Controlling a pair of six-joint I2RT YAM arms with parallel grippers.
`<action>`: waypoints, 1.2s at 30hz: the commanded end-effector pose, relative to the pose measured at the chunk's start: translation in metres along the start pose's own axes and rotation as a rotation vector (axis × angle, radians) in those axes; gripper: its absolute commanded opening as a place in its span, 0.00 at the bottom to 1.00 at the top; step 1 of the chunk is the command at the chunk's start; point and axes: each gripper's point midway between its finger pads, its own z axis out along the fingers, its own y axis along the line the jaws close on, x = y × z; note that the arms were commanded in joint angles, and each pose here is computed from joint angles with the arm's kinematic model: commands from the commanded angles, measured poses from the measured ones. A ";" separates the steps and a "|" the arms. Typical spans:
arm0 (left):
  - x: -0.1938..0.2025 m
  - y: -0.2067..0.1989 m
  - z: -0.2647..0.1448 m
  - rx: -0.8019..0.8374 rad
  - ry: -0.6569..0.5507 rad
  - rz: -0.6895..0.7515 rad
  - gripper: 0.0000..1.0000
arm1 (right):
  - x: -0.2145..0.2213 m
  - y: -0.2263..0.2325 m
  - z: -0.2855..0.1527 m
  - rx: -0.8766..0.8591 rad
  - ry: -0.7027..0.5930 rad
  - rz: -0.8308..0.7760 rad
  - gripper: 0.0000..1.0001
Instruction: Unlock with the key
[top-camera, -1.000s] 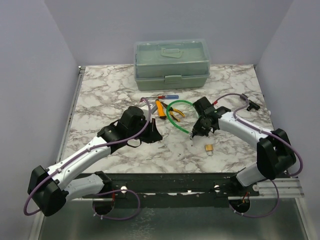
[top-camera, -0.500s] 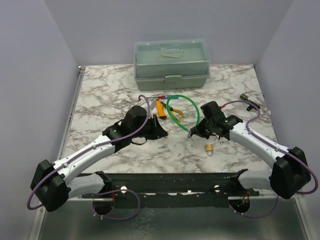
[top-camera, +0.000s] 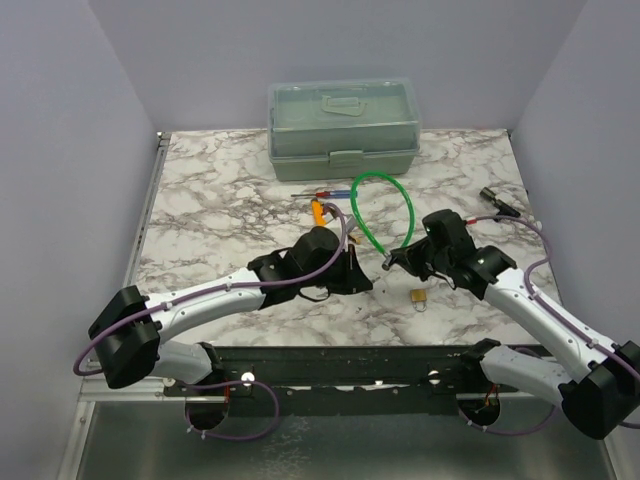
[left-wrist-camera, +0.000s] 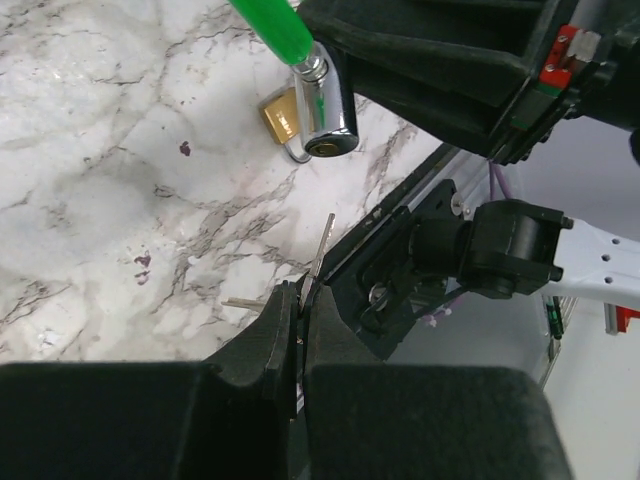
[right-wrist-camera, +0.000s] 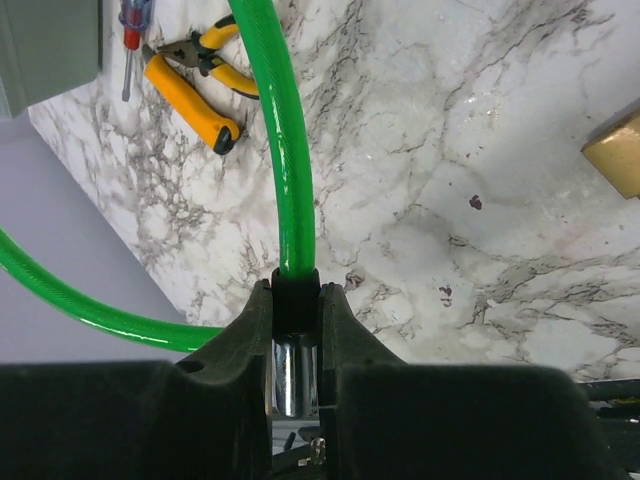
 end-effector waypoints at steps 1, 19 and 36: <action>-0.019 -0.018 0.002 0.030 -0.078 -0.005 0.00 | -0.009 -0.011 -0.002 0.024 -0.056 0.084 0.00; -0.015 -0.014 0.018 0.055 -0.078 0.028 0.00 | -0.012 -0.028 0.002 0.108 -0.086 0.245 0.00; -0.005 -0.002 0.027 0.043 -0.067 -0.017 0.00 | -0.011 -0.026 0.012 0.101 -0.084 0.261 0.00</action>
